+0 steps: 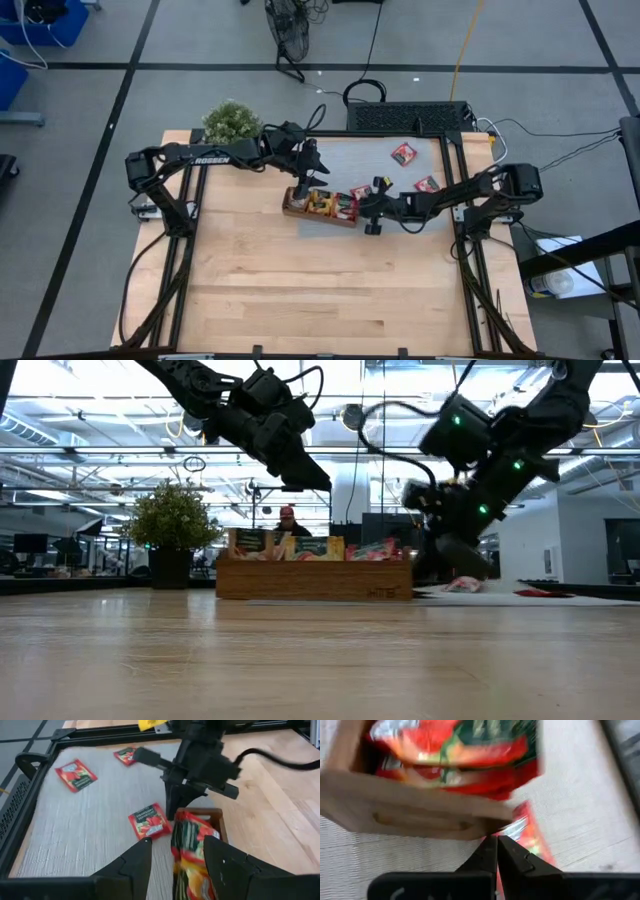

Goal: Pick & Place Tea
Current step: Put the red tea bag into the right section of the wooden organizer

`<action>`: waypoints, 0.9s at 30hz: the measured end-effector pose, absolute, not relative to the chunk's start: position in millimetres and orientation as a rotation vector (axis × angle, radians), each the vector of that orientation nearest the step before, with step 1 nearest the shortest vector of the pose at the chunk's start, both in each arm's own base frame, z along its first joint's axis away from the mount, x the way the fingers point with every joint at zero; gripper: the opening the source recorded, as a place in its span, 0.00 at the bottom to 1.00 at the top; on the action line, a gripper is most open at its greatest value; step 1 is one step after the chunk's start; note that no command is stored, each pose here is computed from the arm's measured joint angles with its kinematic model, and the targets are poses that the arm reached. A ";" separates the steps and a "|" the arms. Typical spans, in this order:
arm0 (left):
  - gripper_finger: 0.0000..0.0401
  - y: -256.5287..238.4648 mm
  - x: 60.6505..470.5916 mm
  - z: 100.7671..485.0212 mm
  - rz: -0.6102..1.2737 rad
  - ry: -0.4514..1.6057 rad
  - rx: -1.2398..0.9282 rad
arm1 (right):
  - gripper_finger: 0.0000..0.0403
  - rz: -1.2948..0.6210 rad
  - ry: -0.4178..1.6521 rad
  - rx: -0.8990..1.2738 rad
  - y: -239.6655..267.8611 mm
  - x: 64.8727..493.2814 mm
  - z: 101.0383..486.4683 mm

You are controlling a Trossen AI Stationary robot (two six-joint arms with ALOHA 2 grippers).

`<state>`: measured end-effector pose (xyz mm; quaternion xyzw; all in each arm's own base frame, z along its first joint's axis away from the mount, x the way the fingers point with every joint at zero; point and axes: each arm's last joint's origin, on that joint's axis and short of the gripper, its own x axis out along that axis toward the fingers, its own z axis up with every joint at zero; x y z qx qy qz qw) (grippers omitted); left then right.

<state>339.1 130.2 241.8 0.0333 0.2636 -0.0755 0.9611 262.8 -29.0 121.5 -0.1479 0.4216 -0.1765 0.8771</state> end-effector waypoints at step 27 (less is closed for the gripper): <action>0.45 129.3 337.4 239.2 -0.162 0.563 0.057 | 0.60 -0.268 1.013 -0.032 -76.1 271.8 112.9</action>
